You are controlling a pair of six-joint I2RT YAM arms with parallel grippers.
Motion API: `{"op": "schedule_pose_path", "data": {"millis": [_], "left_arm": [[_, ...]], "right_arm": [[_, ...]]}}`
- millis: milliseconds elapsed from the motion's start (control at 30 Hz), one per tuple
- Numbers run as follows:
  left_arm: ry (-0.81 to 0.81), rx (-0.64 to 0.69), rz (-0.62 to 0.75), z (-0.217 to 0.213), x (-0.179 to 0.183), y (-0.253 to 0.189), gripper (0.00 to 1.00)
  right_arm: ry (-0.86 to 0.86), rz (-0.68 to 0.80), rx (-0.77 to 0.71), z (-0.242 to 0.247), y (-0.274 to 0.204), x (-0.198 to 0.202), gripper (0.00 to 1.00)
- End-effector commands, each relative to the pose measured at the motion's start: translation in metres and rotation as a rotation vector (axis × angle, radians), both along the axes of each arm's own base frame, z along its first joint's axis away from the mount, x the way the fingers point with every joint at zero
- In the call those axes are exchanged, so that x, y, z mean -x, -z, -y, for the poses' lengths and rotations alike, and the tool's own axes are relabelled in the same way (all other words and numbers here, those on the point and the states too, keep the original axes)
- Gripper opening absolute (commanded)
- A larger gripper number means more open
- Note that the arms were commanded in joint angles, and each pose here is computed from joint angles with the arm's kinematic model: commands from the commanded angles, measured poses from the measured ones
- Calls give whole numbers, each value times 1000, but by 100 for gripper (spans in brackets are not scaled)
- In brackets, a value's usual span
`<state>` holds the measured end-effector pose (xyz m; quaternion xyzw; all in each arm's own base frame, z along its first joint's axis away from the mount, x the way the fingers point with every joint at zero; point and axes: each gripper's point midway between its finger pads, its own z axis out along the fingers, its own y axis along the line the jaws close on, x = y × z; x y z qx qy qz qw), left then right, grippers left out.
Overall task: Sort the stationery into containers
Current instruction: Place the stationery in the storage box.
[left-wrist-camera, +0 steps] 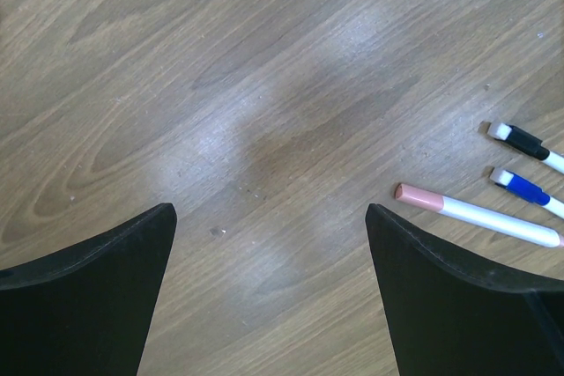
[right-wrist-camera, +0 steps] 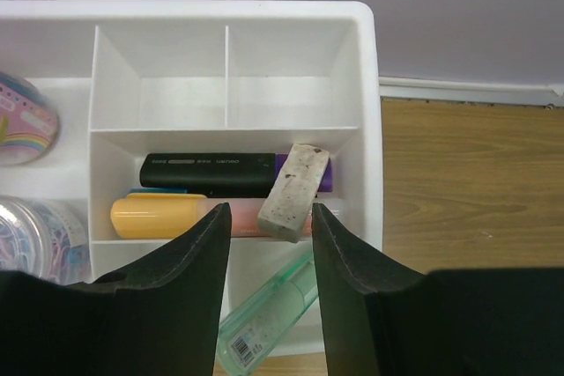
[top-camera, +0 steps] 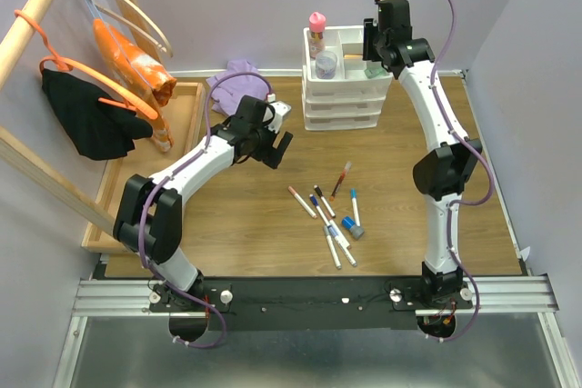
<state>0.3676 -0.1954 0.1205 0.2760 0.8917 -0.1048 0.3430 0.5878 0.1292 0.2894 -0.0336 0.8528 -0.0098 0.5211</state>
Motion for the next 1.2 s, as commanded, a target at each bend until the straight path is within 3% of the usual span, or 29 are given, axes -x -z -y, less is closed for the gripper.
{"op": "schedule_pose_path", "data": {"millis": [0, 167, 467, 733, 1167], "left_arm": [[11, 33, 19, 11, -9, -12, 98], [10, 34, 17, 12, -11, -12, 98], [10, 30, 16, 12, -10, -11, 98], [9, 49, 8, 15, -10, -11, 97], [13, 67, 7, 21, -10, -13, 98]], "right_arm": [[53, -20, 9, 12, 14, -7, 49], [63, -24, 6, 14, 19, -10, 45], [49, -12, -7, 13, 13, -10, 26], [48, 48, -2, 20, -29, 9, 25], [38, -1, 14, 28, -31, 44, 22]]}}
